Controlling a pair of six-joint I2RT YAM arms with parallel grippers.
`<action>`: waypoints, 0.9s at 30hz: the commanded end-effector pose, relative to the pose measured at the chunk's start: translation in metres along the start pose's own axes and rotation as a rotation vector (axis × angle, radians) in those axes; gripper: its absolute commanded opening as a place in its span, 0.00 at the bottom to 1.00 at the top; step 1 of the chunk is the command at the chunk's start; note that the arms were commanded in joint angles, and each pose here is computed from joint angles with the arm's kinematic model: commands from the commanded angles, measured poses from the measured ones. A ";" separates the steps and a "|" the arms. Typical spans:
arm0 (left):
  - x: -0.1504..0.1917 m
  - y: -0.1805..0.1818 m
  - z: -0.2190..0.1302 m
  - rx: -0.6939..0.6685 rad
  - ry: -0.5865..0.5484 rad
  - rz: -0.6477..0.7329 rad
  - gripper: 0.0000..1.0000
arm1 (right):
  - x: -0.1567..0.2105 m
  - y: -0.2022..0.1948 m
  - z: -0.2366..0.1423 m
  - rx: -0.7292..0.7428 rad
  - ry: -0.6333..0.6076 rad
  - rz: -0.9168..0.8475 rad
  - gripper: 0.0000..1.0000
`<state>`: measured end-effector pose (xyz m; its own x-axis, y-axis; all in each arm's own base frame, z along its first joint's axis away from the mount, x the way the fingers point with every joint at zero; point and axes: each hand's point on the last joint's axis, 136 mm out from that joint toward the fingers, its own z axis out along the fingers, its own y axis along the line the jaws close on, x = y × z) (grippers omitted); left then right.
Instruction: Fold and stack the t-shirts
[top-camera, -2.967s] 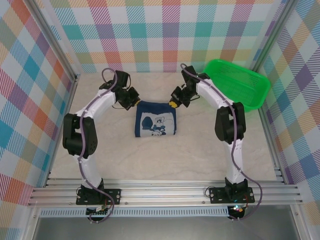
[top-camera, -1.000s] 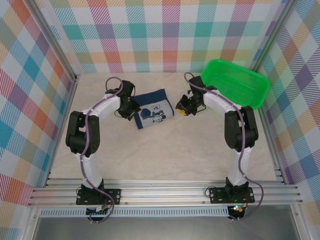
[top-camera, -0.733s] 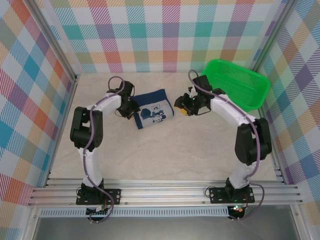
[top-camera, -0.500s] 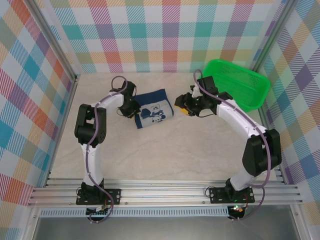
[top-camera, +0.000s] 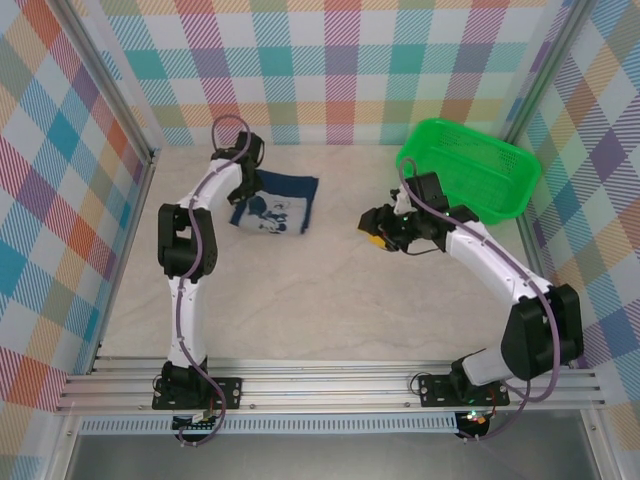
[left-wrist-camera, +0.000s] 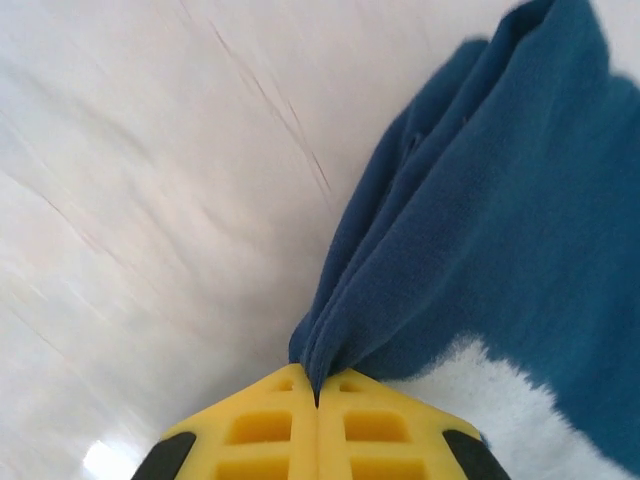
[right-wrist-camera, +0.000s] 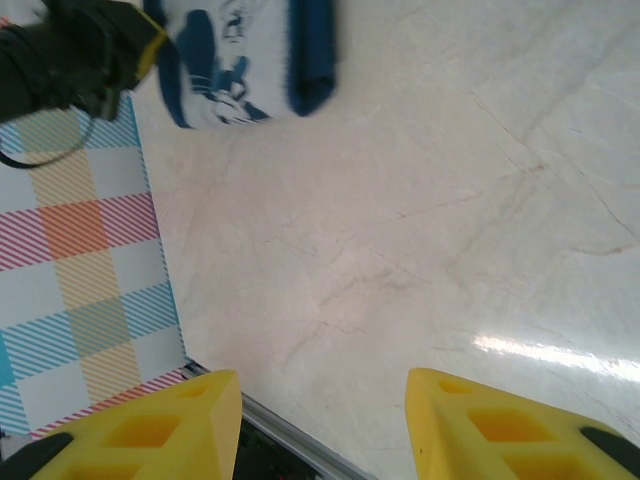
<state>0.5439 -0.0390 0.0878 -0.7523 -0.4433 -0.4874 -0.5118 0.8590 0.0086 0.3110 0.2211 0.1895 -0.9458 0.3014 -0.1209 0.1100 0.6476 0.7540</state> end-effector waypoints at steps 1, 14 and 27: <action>-0.048 0.057 0.005 -0.253 -0.117 0.092 0.00 | 0.007 -0.006 -0.012 -0.012 -0.021 0.016 0.47; -0.147 0.123 0.035 -0.464 -0.323 0.084 0.00 | 0.022 -0.030 -0.023 0.009 -0.048 0.096 0.47; -0.167 0.160 0.052 -0.413 -0.325 -0.023 0.07 | 0.022 -0.032 -0.016 0.016 -0.013 0.118 0.47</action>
<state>0.6108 0.1580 0.1116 -0.6699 -0.2441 -0.7011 -0.6369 0.6743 0.3738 0.2779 0.1944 0.1680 -0.9201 0.3886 -0.0488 0.2257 0.6278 0.7449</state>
